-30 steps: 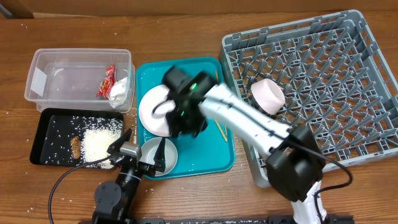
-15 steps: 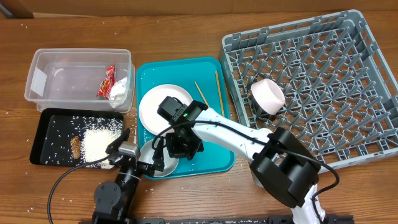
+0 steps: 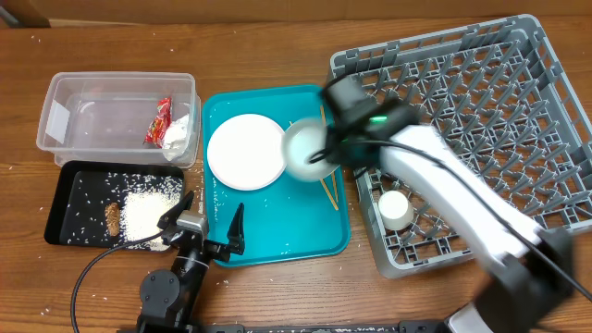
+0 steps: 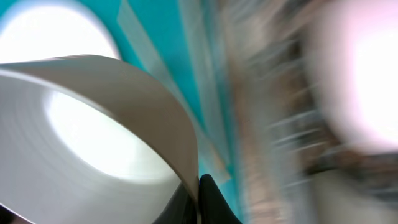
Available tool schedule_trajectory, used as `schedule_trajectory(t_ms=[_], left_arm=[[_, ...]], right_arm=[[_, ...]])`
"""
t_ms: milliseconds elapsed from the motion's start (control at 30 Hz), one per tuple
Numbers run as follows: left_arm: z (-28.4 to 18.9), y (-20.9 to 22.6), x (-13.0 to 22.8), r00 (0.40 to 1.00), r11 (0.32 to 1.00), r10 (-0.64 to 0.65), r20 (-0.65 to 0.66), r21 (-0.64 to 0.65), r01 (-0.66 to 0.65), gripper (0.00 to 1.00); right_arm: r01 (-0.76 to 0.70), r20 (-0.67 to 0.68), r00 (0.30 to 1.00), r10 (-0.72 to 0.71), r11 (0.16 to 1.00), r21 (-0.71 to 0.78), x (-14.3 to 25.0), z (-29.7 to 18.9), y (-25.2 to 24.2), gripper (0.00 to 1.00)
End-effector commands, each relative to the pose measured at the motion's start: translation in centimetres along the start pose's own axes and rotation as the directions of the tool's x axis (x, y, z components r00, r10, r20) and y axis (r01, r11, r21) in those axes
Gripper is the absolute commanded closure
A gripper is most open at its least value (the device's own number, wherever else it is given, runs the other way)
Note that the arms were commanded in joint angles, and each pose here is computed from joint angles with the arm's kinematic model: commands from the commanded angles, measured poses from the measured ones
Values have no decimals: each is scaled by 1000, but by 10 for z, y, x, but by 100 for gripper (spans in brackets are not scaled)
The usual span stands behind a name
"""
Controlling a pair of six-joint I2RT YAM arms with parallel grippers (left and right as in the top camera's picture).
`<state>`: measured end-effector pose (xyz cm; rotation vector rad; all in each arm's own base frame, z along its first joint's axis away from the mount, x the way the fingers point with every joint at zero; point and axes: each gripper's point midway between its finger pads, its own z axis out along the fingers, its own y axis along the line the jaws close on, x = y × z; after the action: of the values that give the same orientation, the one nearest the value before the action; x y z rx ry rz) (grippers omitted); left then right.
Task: Sort waste into correct bins and load items into the dishwasher
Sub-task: 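Grasp the grey bowl on the teal tray with the right gripper, then place the grey bowl in the rack and open the right gripper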
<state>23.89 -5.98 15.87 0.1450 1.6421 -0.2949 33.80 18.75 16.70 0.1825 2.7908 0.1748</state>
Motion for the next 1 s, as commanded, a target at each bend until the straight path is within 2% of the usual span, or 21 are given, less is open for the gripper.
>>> schedule_trajectory(t_ms=[0,67,133,267,367,533,700,967], left_arm=[[0,-1,2,1000,1000,11,-3,9,-11,0],[0,-1,2,1000,1000,11,-3,9,-11,0],[0,-1,2,1000,1000,11,-3,9,-11,0],[0,-1,2,1000,1000,11,-3,9,-11,0],[0,-1,2,1000,1000,11,-3,9,-11,0],[0,-1,2,1000,1000,11,-3,9,-11,0],[0,-1,2,1000,1000,11,-3,9,-11,0],[0,-1,2,1000,1000,11,-3,9,-11,0]], right_arm=[[-24,307,949,-68,958,287,-50,-61,-65,96],[-95,387,918,-90,896,433,-63,-82,-101,96],[-203,458,880,-129,769,607,-76,-107,-146,96],[-304,480,865,-147,608,733,-86,-121,-196,96],[-321,428,899,-89,530,785,-85,-106,-235,96],[-322,369,929,-12,460,828,-83,-73,-273,96],[-239,266,964,-5,423,874,-79,-38,-281,96],[-135,198,977,-79,487,863,-74,-18,-240,96]])
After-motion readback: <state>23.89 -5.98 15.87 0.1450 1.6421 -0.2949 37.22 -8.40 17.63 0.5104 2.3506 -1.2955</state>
